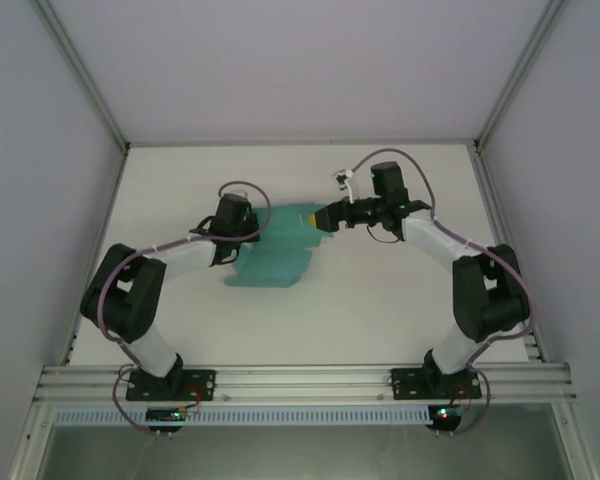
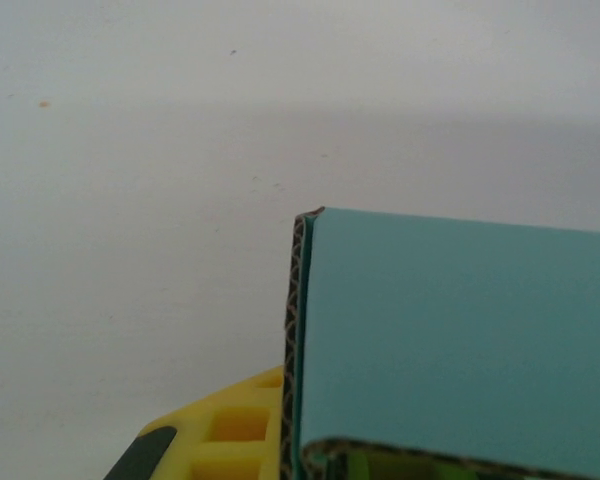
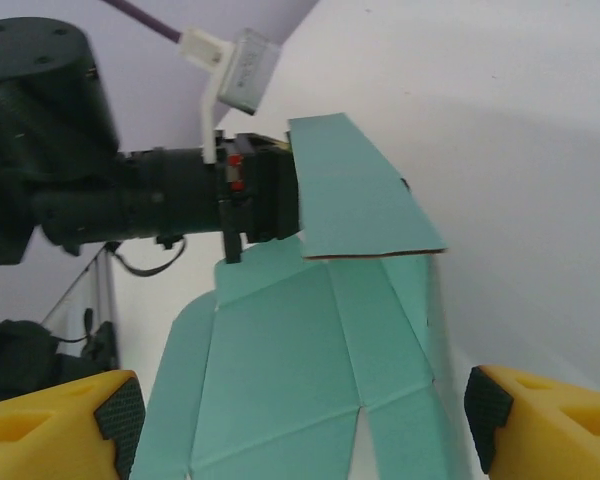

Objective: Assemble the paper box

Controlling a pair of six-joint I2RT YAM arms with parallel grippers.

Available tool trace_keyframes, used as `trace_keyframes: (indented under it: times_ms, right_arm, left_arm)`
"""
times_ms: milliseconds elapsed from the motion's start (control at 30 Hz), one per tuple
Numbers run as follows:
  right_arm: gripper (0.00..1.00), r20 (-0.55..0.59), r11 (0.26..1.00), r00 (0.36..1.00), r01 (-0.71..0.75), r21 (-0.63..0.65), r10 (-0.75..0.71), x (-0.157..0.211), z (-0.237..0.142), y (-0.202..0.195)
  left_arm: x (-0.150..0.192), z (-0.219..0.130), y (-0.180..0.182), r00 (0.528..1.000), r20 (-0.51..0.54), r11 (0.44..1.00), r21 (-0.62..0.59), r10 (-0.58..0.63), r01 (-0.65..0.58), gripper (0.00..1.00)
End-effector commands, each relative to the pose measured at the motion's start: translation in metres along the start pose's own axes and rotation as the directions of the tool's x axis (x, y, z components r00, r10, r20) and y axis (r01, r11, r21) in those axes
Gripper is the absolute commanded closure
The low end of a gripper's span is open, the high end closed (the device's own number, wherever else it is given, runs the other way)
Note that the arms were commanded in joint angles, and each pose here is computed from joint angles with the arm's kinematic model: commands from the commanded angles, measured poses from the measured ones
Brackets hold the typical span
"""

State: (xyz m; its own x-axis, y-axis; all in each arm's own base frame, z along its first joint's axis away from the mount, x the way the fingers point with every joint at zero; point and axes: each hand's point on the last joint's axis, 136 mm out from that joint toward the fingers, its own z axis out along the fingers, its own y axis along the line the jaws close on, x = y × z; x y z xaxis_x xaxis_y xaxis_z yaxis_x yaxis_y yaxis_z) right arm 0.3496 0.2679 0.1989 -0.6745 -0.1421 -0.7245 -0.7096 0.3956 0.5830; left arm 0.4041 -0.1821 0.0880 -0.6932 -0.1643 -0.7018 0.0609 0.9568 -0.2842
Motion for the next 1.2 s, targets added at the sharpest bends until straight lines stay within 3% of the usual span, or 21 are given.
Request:
trace_keyframes:
  times_ms: [0, 67, 167, 300, 367, 533, 633, 700, 800, 900, 1033, 1167]
  right_arm:
    - [0.14, -0.004, 0.997, 1.0, 0.027, -0.066, -0.028, 0.001, -0.008, 0.022]
    - [0.16, -0.012, 0.998, 0.999, 0.03, -0.048, -0.031, 0.002, -0.007, 0.019]
    - [0.3, -0.009, 0.998, 0.999, 0.042, -0.052, -0.042, 0.001, -0.007, 0.017]
    - [0.67, 0.019, 0.991, 0.996, 0.094, -0.094, -0.092, -0.011, -0.007, 0.028]
    - [0.78, 0.028, 0.982, 0.992, 0.124, -0.14, -0.122, -0.013, -0.009, 0.041]
    - [0.89, 0.022, 0.96, 0.991, 0.13, -0.247, -0.129, -0.006, -0.014, 0.066]
    - [0.9, 0.003, 0.964, 0.994, 0.111, -0.241, -0.114, 0.0, -0.014, 0.068]
    - [0.84, -0.012, 0.982, 0.993, 0.117, -0.15, -0.12, 0.002, -0.015, 0.058]
    - [0.49, -0.03, 0.994, 0.994, 0.108, 0.019, -0.108, 0.003, -0.021, 0.038]
    - [0.3, -0.009, 0.977, 0.993, 0.116, 0.181, -0.116, -0.003, -0.036, 0.02]
    - [0.01, 0.104, 0.951, 0.984, 0.112, 0.287, -0.147, -0.025, -0.054, 0.02]
    - [0.01, 0.205, 0.9, 0.966, 0.051, 0.433, -0.154, -0.055, -0.071, 0.007]
  left_arm:
    - [-0.031, -0.016, -0.034, 0.996, 0.092, 0.985, 0.17, 0.016, -0.031, 1.0]
    - [-0.033, -0.018, -0.041, 0.995, 0.098, 0.977, 0.211, 0.013, -0.034, 1.0]
    - [-0.034, -0.023, -0.052, 0.993, 0.114, 0.957, 0.285, 0.016, -0.048, 0.99]
    - [-0.034, -0.027, -0.062, 0.992, 0.124, 0.937, 0.344, 0.026, -0.067, 0.99]
    - [-0.033, -0.024, -0.062, 0.992, 0.125, 0.936, 0.344, 0.026, -0.068, 0.99]
    - [-0.038, -0.019, -0.064, 0.989, 0.145, 0.922, 0.382, 0.003, -0.059, 0.99]
    - [-0.044, -0.022, -0.073, 0.986, 0.166, 0.895, 0.441, -0.012, -0.063, 0.98]
    - [-0.047, -0.022, -0.075, 0.986, 0.166, 0.892, 0.447, -0.015, -0.062, 0.98]
    - [-0.048, -0.019, -0.069, 0.988, 0.157, 0.914, 0.403, -0.013, -0.052, 0.98]
    - [-0.049, -0.017, -0.056, 0.987, 0.156, 0.942, 0.334, -0.021, -0.033, 0.98]
    - [-0.046, -0.016, -0.043, 0.988, 0.153, 0.963, 0.268, -0.017, -0.025, 0.98]
    - [-0.043, -0.015, -0.041, 0.989, 0.146, 0.966, 0.258, -0.018, -0.02, 0.98]
